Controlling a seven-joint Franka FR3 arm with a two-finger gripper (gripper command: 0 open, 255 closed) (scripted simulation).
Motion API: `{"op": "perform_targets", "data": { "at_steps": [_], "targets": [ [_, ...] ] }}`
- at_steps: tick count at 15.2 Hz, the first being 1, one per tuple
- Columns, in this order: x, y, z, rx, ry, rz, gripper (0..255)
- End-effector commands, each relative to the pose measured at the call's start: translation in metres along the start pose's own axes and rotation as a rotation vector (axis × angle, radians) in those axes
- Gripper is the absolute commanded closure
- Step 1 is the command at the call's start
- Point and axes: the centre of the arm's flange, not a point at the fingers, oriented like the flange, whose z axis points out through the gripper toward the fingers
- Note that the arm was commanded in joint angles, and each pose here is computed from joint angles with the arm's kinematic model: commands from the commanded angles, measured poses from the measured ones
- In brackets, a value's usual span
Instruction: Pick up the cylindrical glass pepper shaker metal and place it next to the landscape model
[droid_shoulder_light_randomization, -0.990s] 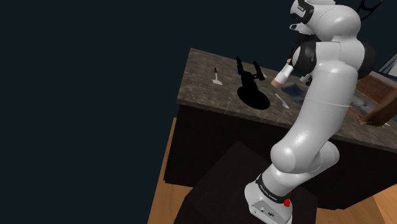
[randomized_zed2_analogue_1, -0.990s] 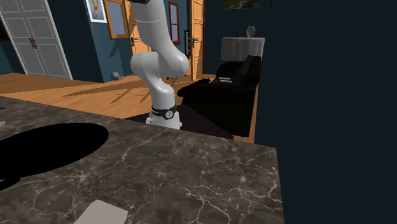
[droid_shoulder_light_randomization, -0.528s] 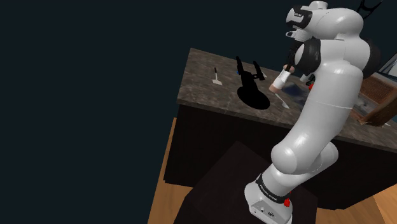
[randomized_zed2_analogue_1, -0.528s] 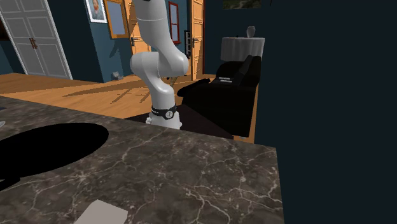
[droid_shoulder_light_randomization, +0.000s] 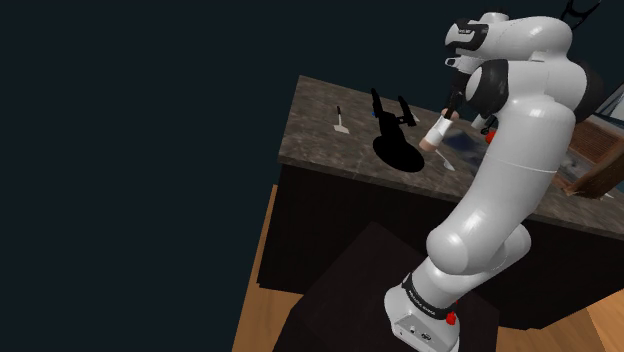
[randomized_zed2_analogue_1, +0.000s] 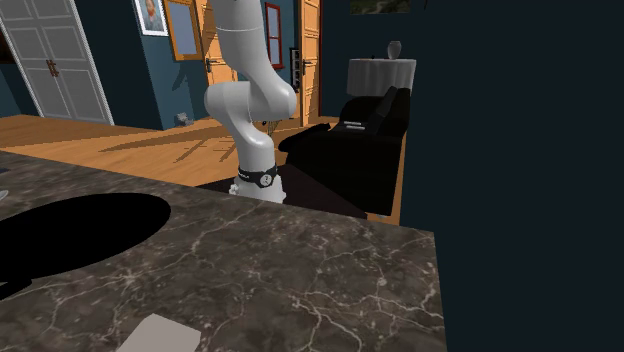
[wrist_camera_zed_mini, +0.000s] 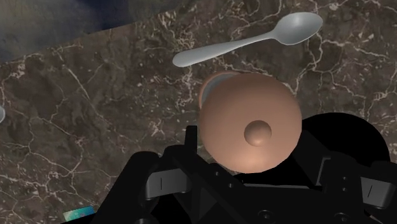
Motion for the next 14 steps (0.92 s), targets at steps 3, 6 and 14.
{"op": "perform_targets", "data": {
  "at_steps": [3,6,14],
  "targets": [
    [0.000,0.000,0.000,0.000,0.000,0.000,255],
    [0.000,0.000,0.000,0.000,0.000,0.000,0],
    [0.000,0.000,-0.050,0.000,0.000,0.000,0]
  ]
}}
